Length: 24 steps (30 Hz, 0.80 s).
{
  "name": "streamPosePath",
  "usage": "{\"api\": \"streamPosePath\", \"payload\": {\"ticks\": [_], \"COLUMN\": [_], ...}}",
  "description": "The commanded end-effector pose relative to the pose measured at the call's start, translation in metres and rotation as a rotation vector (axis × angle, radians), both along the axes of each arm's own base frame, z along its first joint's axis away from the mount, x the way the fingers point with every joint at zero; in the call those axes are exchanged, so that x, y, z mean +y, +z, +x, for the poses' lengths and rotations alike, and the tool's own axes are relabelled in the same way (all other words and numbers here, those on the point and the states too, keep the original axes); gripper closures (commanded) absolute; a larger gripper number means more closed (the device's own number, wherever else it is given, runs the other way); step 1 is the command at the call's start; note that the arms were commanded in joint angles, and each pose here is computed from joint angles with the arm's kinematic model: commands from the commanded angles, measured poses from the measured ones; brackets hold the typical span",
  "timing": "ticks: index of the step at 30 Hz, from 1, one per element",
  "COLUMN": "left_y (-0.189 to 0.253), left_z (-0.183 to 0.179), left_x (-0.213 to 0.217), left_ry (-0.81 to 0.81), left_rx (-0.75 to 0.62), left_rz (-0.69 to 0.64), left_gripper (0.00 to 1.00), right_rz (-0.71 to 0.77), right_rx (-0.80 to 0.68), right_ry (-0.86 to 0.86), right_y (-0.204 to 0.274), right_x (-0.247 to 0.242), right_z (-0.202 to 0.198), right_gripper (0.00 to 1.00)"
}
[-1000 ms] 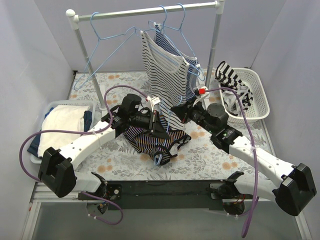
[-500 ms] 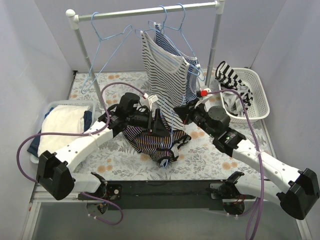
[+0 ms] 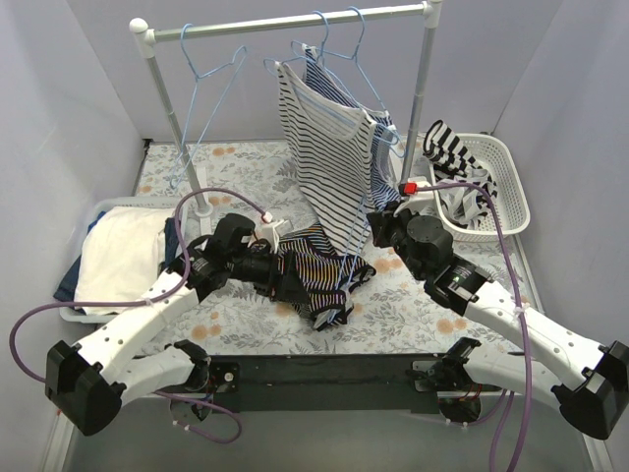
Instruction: Remove the tank top from the hanger
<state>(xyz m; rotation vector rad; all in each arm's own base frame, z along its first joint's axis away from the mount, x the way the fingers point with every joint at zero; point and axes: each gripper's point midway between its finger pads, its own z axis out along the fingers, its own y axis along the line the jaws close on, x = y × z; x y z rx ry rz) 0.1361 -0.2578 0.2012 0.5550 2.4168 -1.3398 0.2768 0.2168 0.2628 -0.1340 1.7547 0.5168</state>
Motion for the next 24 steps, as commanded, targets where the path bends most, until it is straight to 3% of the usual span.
{"api": "streamPosePath", "payload": {"ticks": [1,7,13,20,24], "left_y": [-0.011,-0.017,-0.035,-0.065,-0.076], "left_z": [-0.022,-0.003,0.022,0.023,0.021], "left_x": [0.012,0.003,-0.009,-0.025,-0.030], "left_ry": [-0.067,0.007,0.103,0.125,0.127], "left_rx": [-0.029,-0.074,-0.032,0.047,0.042], "left_rz": [0.001,-0.016,0.025,0.045,0.074], "left_gripper": [0.30,0.22,0.23,0.24,0.31], "right_rz": [0.025,0.036,0.044,0.059,0.061], "right_rx": [-0.057,-0.059,-0.071,-0.082,-0.091], "right_ry": [-0.099,-0.088,-0.086,-0.085,-0.091], "right_y": [0.031,0.039,0.046,0.053,0.056], "right_x": [-0.014,-0.008,-0.011,-0.013,-0.016], "right_z": [0.010,0.013,0.011,0.008,0.007], "right_gripper": [0.99,0.99,0.99,0.99,0.99]}}
